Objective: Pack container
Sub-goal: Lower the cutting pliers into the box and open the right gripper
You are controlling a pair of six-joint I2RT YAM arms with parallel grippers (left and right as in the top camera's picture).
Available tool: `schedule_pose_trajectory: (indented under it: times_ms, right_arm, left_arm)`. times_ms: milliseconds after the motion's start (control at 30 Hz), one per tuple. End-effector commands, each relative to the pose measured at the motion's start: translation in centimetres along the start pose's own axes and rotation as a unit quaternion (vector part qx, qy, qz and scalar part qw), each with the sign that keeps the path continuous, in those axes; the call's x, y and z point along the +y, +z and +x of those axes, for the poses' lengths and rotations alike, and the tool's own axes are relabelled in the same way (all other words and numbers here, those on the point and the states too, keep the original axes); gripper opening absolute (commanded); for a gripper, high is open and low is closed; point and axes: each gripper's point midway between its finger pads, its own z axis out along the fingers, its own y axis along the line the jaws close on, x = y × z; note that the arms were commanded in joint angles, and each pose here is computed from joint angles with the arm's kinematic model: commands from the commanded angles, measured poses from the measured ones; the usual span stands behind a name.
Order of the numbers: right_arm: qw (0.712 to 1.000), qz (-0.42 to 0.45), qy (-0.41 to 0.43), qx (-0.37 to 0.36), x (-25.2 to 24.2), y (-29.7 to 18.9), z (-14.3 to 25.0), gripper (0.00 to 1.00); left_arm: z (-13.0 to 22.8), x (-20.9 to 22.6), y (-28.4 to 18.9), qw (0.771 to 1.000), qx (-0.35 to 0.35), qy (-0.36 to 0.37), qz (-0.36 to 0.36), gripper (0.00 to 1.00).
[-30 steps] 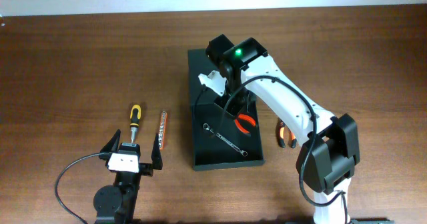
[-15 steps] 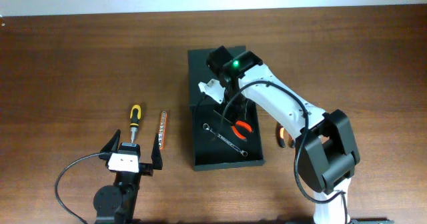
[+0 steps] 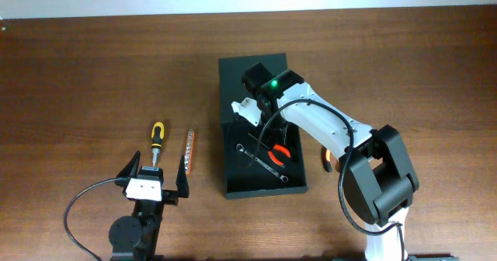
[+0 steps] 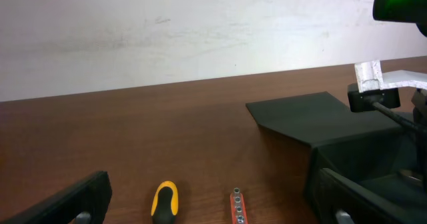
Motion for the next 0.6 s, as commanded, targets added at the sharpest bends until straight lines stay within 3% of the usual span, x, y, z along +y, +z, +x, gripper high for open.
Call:
schedule_pose_trajectory:
  times_ms: [0,433,567]
  right_arm:
    - [1.0,-0.01,-0.005,-0.003,0.4,0.2,0.1,0.04]
    - [1.0,-0.011,-0.005,0.0,0.3,1.9,0.9,0.04]
    - [1.0,-0.011,-0.005,0.0,0.3,1.9,0.9,0.12]
  left_arm:
    - [0.1,0.0,0.0,1.0,0.0,0.006,0.001,0.99]
    - [0.1,0.0,0.0,1.0,0.0,0.006,0.001,0.99]
    - [0.1,0.0,0.0,1.0,0.0,0.006,0.001,0.99]
